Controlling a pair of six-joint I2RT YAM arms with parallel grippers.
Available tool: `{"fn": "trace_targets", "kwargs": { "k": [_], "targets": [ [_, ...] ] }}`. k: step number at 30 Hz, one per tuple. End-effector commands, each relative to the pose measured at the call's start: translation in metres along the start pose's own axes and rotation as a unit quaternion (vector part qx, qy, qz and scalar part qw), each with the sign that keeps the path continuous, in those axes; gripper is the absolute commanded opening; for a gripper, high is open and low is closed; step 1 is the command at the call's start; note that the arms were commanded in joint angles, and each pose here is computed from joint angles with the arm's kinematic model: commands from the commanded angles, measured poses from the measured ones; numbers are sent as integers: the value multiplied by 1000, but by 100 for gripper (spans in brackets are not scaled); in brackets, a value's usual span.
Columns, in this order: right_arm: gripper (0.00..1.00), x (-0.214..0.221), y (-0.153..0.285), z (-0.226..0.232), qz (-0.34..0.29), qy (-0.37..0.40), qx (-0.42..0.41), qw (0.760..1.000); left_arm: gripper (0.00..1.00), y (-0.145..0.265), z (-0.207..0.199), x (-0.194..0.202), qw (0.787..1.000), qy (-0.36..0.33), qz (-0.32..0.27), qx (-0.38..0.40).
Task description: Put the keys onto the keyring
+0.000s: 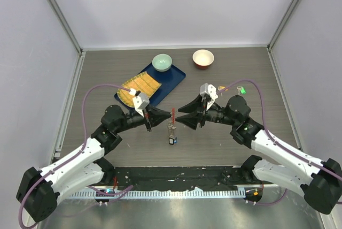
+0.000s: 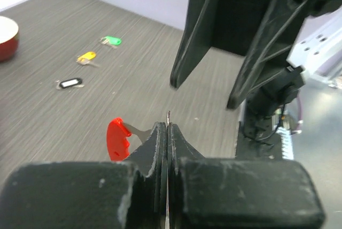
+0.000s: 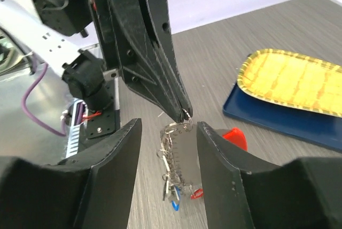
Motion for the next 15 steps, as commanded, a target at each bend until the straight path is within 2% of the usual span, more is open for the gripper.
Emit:
{"fn": "trace_targets", "kwargs": {
  "k": [1, 2, 3, 6, 7, 9, 10, 15],
  "targets": [
    [53, -17, 14, -12, 9, 3, 103, 995, 0, -2, 15, 13, 996, -79, 17, -42],
    [54, -19, 19, -17, 7, 0, 137, 991, 0, -4, 13, 18, 995, -88, 22, -40],
    [60, -19, 23, -22, 8, -5, 163, 987, 0, -4, 14, 21, 994, -96, 27, -42],
    [60, -15, 35, -40, 12, -39, 262, 964, 0, -6, 14, 32, 988, -141, 44, -46],
    [67, -10, 40, -43, 23, -49, 283, 958, 1, -6, 14, 37, 986, -152, 54, -49],
    [71, -7, 45, -51, 26, -62, 320, 945, 0, -6, 14, 41, 979, -183, 70, -54],
    [84, -5, 47, -52, 34, -64, 330, 941, 0, -6, 13, 46, 977, -187, 86, -56],
    [84, 2, 52, -67, 56, -76, 378, 921, 0, -6, 5, 60, 965, -220, 136, -54]
  ]
}}
Point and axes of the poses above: each gripper's point midway between its finger pads, its own y axis back along the fingers, its own z axis along the line the jaws close on, x = y × z, the point moved 5 cm from there along y, back along the fingers, and after that the axes turned 6 degrees about -y, right-handed, at the moved point
